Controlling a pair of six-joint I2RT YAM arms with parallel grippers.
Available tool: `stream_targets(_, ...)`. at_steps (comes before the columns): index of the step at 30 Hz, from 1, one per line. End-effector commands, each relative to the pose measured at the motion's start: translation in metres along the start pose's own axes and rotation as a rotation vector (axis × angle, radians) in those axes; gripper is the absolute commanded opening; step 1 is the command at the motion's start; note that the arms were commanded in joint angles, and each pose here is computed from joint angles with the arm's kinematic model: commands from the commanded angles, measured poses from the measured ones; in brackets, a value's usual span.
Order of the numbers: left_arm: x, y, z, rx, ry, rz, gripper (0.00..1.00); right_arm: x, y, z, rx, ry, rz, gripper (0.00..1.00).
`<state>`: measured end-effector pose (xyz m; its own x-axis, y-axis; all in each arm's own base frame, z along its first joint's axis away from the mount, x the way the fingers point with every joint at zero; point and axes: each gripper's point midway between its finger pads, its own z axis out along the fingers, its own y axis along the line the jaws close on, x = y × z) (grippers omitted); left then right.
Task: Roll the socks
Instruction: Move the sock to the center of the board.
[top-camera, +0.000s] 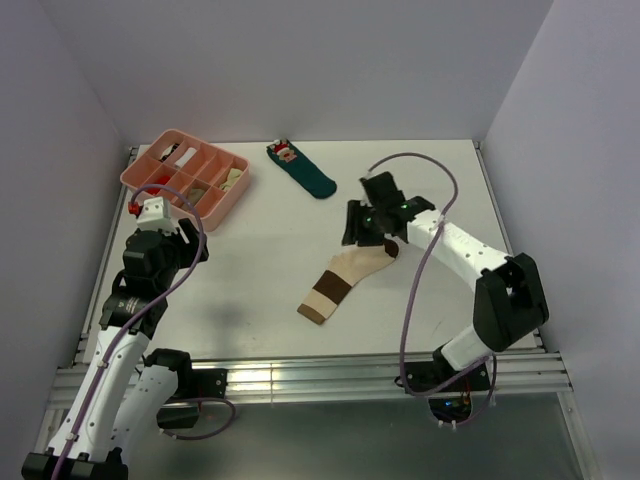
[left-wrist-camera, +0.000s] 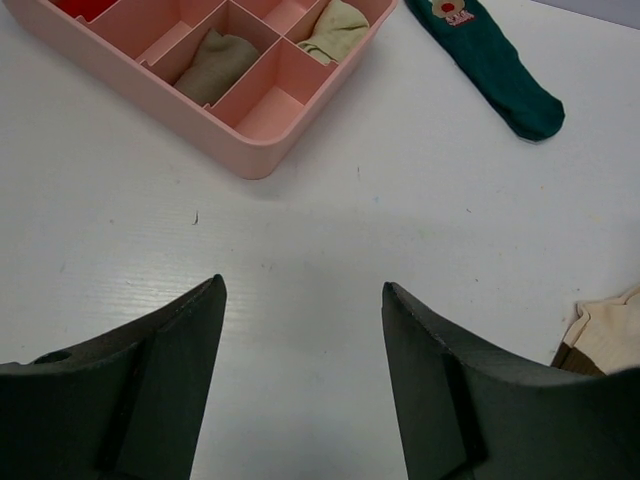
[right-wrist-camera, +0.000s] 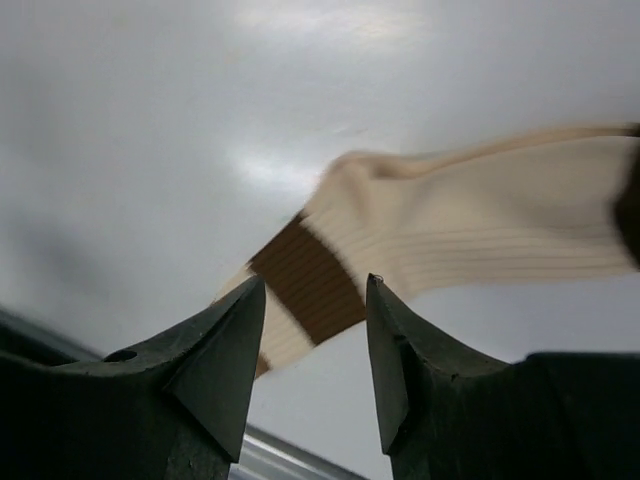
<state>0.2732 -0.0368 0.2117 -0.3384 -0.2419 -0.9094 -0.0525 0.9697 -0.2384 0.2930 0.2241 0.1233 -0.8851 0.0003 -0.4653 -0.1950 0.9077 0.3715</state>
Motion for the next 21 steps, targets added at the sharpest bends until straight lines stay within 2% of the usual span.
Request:
stream_targets(1, -0.010, -0.003, -0.002, 0.014, -0.047, 0.007, 0.69, -0.007, -0.070, 0.013, 0.199, -0.019, 0.228, 0.52)
stream_targets(7, -0.012, -0.002, -0.004, 0.006, -0.058, 0.005, 0.69, -0.019, -0.114, 0.038, 0.282, -0.002, 0.339, 0.50)
stream_targets(12, -0.013, -0.002, -0.005, 0.009, -0.062, 0.008, 0.69, -0.025, -0.132, 0.064, 0.310, 0.032, 0.367, 0.50)
stream_targets(16, -0.014, -0.002, -0.005, 0.012, -0.069, 0.011, 0.69, -0.030, -0.133, 0.090, 0.295, 0.089, 0.344, 0.50)
stream_targets(21, -0.014, -0.003, -0.005, 0.019, -0.075, 0.020, 0.69, -0.066, -0.124, 0.108, 0.241, 0.103, 0.260, 0.51)
